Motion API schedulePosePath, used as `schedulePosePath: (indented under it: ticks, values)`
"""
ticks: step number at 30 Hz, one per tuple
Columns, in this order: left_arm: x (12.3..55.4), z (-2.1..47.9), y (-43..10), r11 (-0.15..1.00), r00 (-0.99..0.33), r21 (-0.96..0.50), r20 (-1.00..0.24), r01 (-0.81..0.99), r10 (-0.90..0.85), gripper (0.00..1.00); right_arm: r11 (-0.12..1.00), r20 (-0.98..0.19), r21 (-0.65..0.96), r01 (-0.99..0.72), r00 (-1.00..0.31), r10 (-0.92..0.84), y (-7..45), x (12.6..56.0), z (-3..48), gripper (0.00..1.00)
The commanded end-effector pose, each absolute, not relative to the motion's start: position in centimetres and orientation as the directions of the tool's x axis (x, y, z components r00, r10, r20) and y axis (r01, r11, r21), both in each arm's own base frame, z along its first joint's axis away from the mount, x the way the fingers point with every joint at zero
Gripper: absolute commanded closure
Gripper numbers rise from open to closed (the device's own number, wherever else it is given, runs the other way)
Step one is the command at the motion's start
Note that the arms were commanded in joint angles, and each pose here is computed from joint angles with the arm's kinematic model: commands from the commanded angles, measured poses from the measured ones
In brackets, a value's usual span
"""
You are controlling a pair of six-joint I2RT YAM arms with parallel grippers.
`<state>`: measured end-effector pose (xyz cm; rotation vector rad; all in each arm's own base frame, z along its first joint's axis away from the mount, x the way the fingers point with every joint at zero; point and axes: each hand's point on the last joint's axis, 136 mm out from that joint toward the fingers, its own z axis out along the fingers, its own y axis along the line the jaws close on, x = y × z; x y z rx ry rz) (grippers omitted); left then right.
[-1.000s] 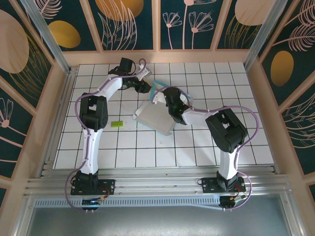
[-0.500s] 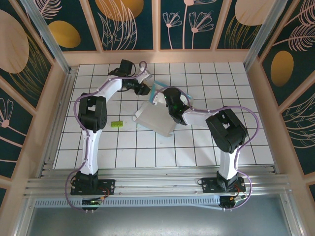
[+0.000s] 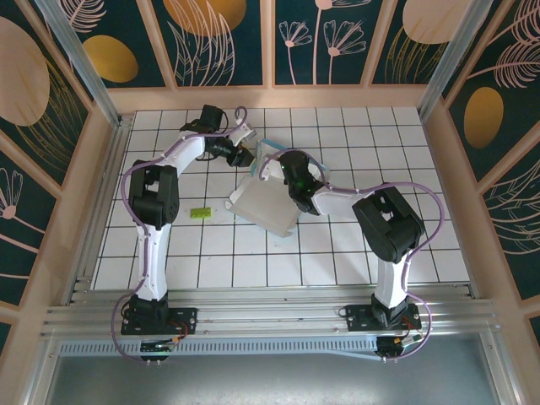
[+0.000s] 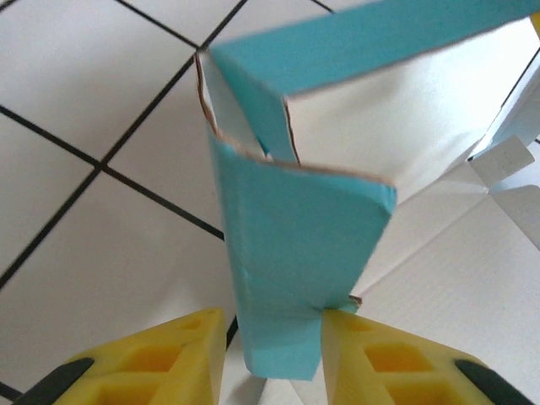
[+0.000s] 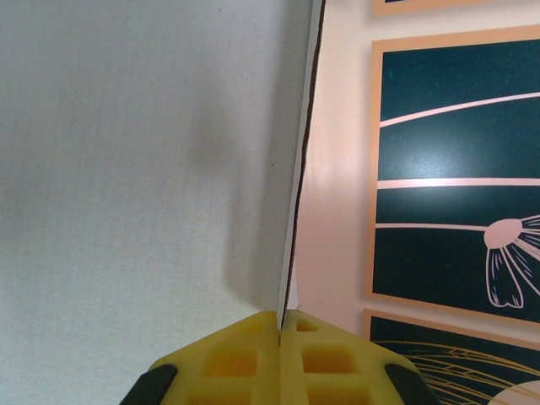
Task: Fold the paper box
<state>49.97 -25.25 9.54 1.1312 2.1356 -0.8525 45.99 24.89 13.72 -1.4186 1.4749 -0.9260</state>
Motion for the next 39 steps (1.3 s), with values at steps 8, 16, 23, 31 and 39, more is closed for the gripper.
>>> schedulePosePath:
  ticks: [8, 16, 23, 31, 39]
  values:
    - [50.9, 10.2, -27.0, 0.359, -0.459, -0.32, -0.778, 0.877, 0.429, 0.66, 0.028, -0.062, -0.913, -0.408, 0.069, -0.996, 25.7, 44.7, 12.2, 1.0]
    - [51.1, 9.7, -28.7, 0.364, -0.515, -0.387, -0.766, 0.847, 0.385, 0.64, 0.039, -0.075, -0.909, -0.415, 0.069, -0.995, 25.9, 44.7, 12.0, 1.0]
    - [51.7, 8.4, -29.4, 0.445, -0.536, -0.354, -0.743, 0.823, 0.4, 0.72, 0.042, -0.078, -0.907, -0.418, 0.071, -0.994, 25.9, 44.7, 11.9, 1.0]
    - [51.2, 9.0, -28.8, 0.462, -0.486, -0.279, -0.764, 0.842, 0.425, 0.59, 0.04, -0.076, -0.906, -0.421, 0.068, -0.995, 25.8, 44.6, 11.7, 1.0]
    - [51.4, 8.8, -29.3, 0.455, -0.496, -0.296, -0.758, 0.84, 0.422, 0.69, 0.044, -0.079, -0.907, -0.418, 0.067, -0.995, 25.9, 44.6, 11.9, 1.0]
